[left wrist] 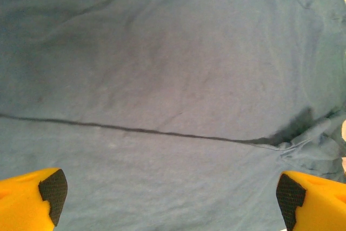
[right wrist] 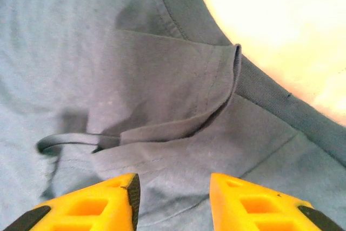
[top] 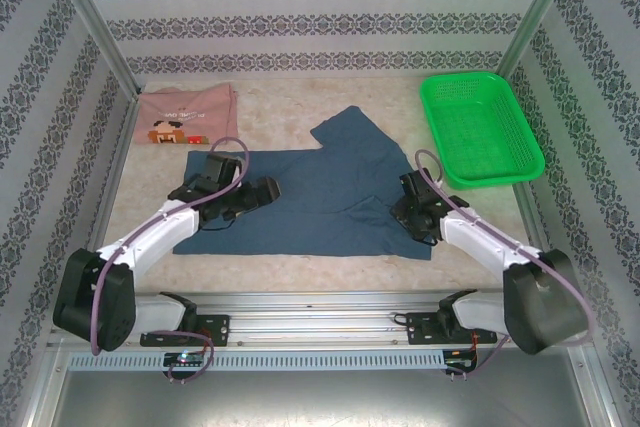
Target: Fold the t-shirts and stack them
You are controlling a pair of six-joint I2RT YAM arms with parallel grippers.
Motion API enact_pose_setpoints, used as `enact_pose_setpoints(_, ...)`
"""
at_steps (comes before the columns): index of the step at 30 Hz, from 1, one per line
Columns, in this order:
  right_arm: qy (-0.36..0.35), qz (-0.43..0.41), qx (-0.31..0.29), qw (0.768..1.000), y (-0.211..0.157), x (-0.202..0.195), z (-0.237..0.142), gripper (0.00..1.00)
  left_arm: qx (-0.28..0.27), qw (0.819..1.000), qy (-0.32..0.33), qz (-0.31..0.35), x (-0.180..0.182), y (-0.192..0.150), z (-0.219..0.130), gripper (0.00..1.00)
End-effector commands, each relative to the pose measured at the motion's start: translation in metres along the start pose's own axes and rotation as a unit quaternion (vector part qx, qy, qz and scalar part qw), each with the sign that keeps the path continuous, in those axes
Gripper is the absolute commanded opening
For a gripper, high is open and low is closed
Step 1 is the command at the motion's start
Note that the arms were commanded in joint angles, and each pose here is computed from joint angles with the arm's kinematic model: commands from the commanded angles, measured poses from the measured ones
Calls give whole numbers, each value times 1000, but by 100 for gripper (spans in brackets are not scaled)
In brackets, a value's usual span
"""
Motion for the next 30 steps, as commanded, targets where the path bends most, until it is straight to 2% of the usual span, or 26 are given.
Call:
enact_pose_setpoints(1,21,-60,-11,998,11,16,-22,42,-21,999,-25,42,-19,10,-1,100)
enact_pose_setpoints(5,100,-186,45,976,19,59,-29,47,-18,998,-33,52,-24,9,1,100)
enact_pose_setpoints(9,107,-278,144,944,15,82,-10,47,-18,996,-53,66,-29,10,-3,100)
enact_pose_setpoints(13,92,-260,217,937,9,91,16,46,-24,995,-44,84,-28,8,-12,100)
enact_pose_setpoints(20,40,-212,250,944,0,94,23,42,-25,995,-10,92,-12,-4,-22,100)
enact_pose_setpoints(30,-11,-194,234,952,5,92,40,42,-24,996,19,80,3,-10,-21,100)
Point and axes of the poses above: each hand's point on the last joint's axis, 136 mm out from that joint toward the fingers, its own z axis out along the fingers, its own x axis along the line the jaws close on, y = z × x, the point moved 8 cm from there along -z, back along the fingers, and after that the axes turned 1 degree about -z, right-handed, at the moved point
